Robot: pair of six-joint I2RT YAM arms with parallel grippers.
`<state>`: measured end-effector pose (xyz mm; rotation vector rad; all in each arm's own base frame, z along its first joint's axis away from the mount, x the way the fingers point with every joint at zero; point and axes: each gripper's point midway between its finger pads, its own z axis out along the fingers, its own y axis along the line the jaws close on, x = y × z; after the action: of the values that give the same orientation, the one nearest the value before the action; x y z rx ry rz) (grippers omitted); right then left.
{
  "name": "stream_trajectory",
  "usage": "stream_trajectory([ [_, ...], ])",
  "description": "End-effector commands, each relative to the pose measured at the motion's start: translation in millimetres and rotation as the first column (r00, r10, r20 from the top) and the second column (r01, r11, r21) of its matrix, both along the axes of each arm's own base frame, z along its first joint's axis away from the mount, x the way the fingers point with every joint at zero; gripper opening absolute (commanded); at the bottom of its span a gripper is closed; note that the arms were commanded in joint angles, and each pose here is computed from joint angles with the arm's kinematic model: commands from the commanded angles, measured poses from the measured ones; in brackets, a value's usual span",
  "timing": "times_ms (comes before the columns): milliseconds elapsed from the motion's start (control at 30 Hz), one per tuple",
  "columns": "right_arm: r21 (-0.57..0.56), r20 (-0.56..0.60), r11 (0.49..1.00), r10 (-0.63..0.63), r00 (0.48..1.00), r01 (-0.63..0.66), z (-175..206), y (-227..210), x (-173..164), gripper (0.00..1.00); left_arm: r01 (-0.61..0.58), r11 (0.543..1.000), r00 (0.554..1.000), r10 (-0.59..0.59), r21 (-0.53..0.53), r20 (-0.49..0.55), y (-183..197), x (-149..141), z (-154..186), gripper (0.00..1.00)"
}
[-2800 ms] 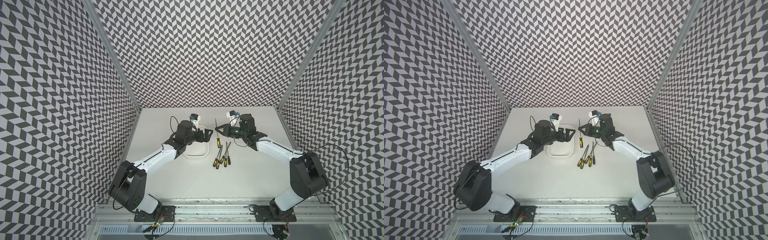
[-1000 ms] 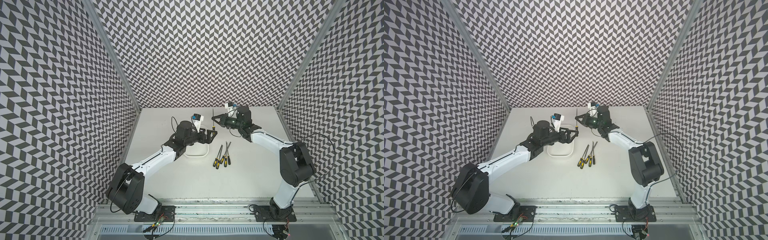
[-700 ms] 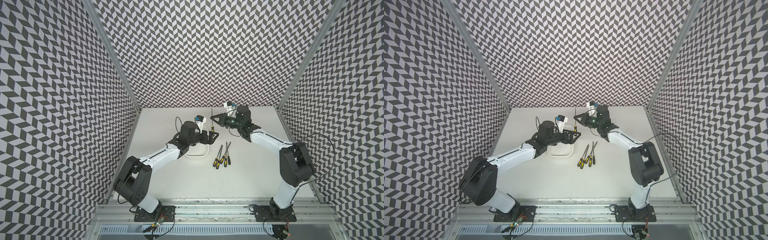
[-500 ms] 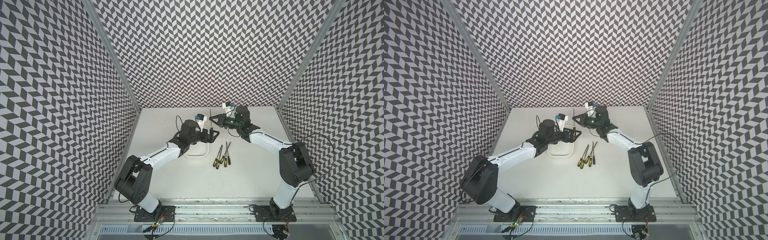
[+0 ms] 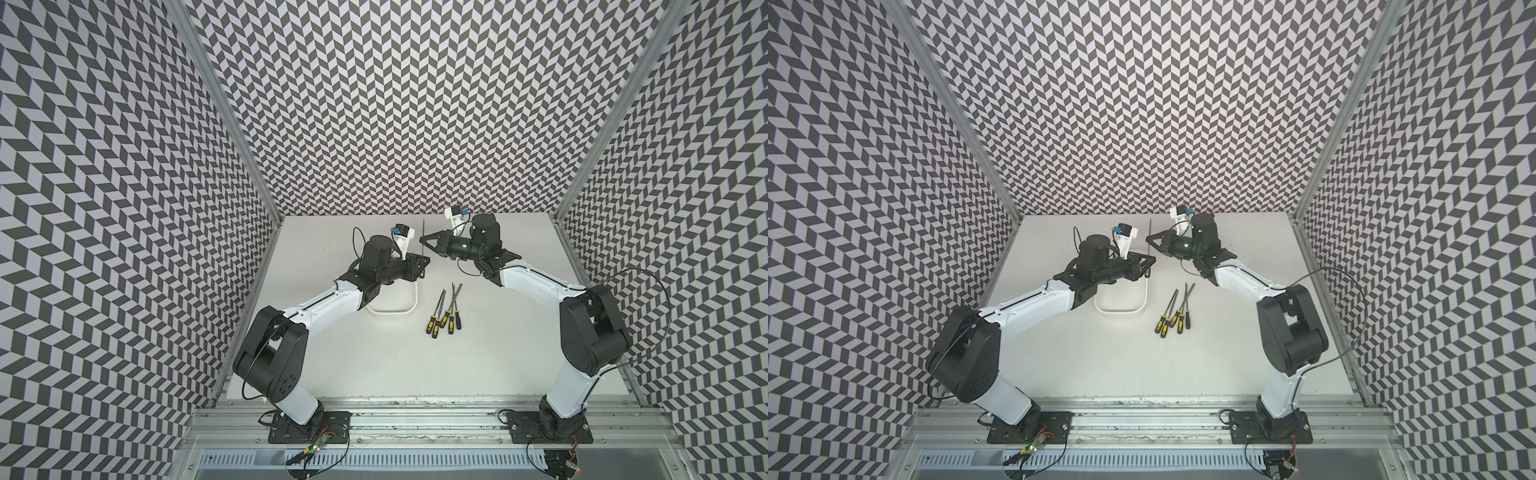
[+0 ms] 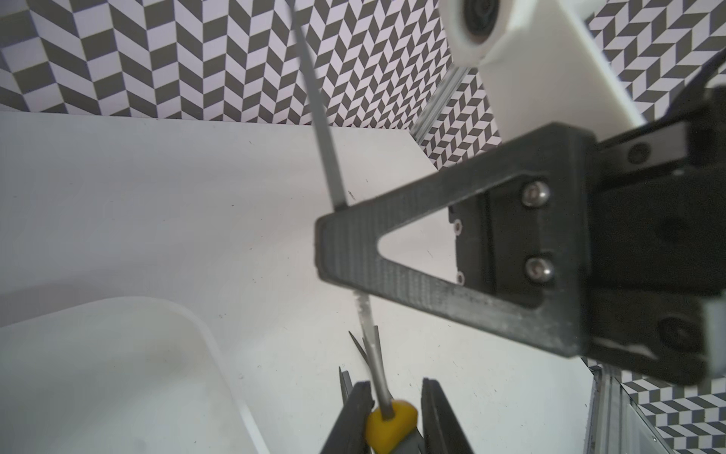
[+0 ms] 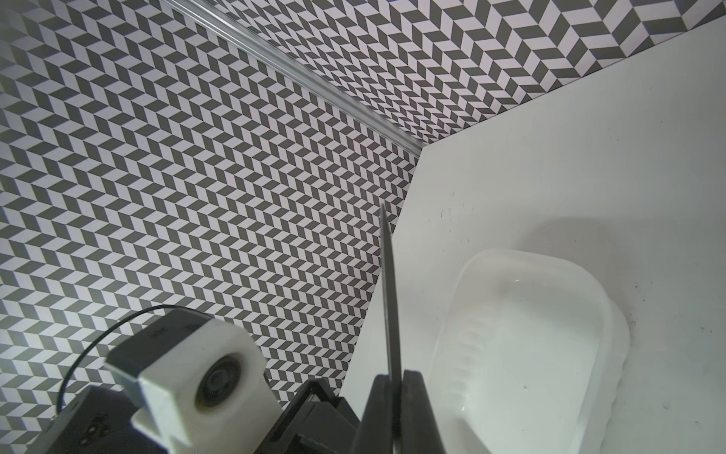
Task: Put the file tool into the storage box
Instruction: Place the file tool in the storage box.
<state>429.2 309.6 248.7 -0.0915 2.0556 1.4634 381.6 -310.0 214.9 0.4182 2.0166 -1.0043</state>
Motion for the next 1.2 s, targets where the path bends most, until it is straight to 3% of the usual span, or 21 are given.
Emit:
stream_trajectory([
  [0,0.039,0.068,0.999,0.014,0.998,-0.017,31.0,1.8,-9.7,0.0,0.08,0.997,0.997,-0.08,0.019,0.009,-14.8,-8.8,0.8,0.16],
  [133,0.039,0.066,0.999,0.013,0.998,-0.016,31.6,0.7,-11.8,0.01,0.064,0.996,0.998,-0.063,0.06,-0.02,-9.8,-8.8,-8.4,0.12],
  [233,0.024,0.056,1.0,-0.007,0.998,0.005,29.9,-2.1,-10.7,0.23,0.052,0.995,0.998,-0.049,0.085,-0.038,-4.6,-10.9,-14.1,0.12],
  [333,0.004,0.07,0.999,-0.051,0.996,0.051,32.5,-8.4,-8.0,0.29,0.033,0.993,0.997,-0.025,0.117,-0.067,3.5,-13.7,-23.7,0.1],
  [533,-0.066,0.12,0.983,-0.163,0.979,0.171,41.0,-28.1,0.5,0.3,-0.049,0.994,0.987,0.063,0.095,-0.15,38.0,-13.8,-40.8,0.09],
  [733,-0.125,0.179,0.931,-0.318,0.931,0.342,49.3,-60.7,4.4,0.31,-0.15,0.981,0.967,0.171,0.119,-0.188,75.2,-5.1,-55.8,0.08],
  [1167,-0.128,0.202,0.909,-0.368,0.907,0.397,52.6,-76.2,3.6,0.31,-0.08,0.977,0.942,0.139,0.198,-0.305,58.4,-15.8,-111.0,0.09],
])
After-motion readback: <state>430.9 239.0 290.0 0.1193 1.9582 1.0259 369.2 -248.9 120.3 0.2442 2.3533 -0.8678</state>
